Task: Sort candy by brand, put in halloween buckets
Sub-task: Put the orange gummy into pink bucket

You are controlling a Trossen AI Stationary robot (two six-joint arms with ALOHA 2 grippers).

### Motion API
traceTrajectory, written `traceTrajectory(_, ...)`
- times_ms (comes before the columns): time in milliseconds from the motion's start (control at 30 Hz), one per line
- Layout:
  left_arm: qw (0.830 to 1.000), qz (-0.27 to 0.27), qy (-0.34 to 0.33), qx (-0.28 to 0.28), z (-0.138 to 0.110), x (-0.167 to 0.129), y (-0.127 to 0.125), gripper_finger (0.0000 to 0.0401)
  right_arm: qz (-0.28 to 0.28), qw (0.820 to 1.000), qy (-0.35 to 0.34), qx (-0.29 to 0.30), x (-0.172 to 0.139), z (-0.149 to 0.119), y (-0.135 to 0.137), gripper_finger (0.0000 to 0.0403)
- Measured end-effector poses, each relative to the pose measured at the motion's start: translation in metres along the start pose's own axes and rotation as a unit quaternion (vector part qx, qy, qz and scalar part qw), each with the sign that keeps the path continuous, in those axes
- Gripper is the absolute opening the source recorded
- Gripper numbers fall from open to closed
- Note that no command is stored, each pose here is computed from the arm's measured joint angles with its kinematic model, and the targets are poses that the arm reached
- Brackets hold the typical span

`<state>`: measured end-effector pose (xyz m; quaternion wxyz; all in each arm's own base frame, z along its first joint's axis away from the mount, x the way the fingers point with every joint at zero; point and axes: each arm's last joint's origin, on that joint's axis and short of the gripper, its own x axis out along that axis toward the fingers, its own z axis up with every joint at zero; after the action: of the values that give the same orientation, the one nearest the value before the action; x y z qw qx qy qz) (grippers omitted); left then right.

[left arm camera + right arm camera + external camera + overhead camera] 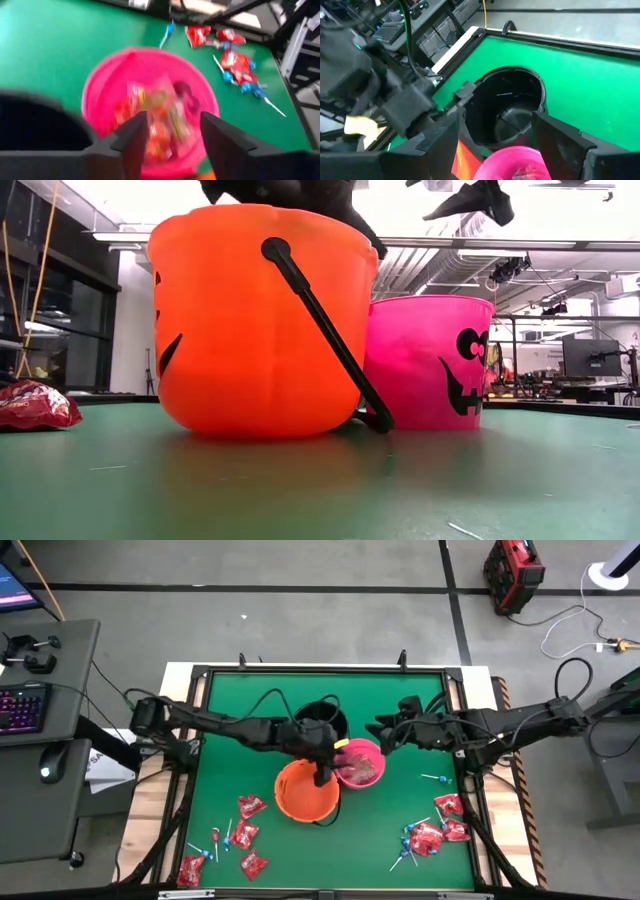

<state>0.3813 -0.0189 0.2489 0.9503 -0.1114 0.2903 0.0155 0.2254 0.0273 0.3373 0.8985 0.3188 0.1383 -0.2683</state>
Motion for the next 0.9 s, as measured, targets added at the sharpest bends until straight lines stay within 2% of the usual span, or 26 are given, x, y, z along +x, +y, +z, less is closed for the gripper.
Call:
traceTrajectory(100, 0.997, -0.013, 0.068, -0.028, -0.003, -0.026, -0.001, 0.0207, 0.022, 0.998, 0.056, -0.002, 0.0, -0.005, -0.001, 0.0243)
traceTrajectory(167, 0.992, -0.014, 0.118, -0.034, -0.008, -0.047, -0.005, 0.0215, 0.03, 0.992, 0.125, -0.009, -0.002, -0.013, -0.004, 0.0243)
traceTrajectory(233, 0.99, -0.013, 0.133, -0.037, -0.009, -0.069, -0.012, 0.0217, 0.025, 0.98, 0.199, -0.006, -0.008, -0.025, -0.007, 0.0243)
traceTrajectory(300, 0.994, -0.006, 0.102, -0.032, -0.004, -0.095, -0.021, 0.0217, 0.006, 0.965, 0.263, -0.005, -0.017, -0.039, -0.009, 0.0243)
traceTrajectory(400, 0.999, 0.022, 0.012, -0.035, 0.0, -0.133, -0.031, 0.0214, -0.039, 0.94, 0.339, -0.002, -0.036, -0.061, -0.012, 0.0243)
traceTrajectory(533, 0.99, 0.084, -0.088, -0.068, -0.009, -0.17, -0.031, 0.0214, -0.064, 0.909, 0.41, 0.035, -0.053, -0.093, -0.013, 0.0243)
traceTrajectory(633, 0.98, 0.112, -0.127, -0.108, -0.02, -0.189, -0.025, 0.0214, -0.085, 0.879, 0.464, 0.071, -0.061, -0.118, -0.018, 0.0243)
traceTrajectory(800, 0.971, 0.125, -0.146, -0.142, -0.036, -0.199, -0.017, 0.0214, -0.201, 0.802, 0.544, 0.142, -0.071, -0.15, -0.04, 0.0243)
traceTrajectory(900, 0.97, 0.126, -0.144, -0.149, -0.041, -0.198, -0.015, 0.0214, -0.249, 0.769, 0.569, 0.151, -0.073, -0.165, -0.053, 0.0239)
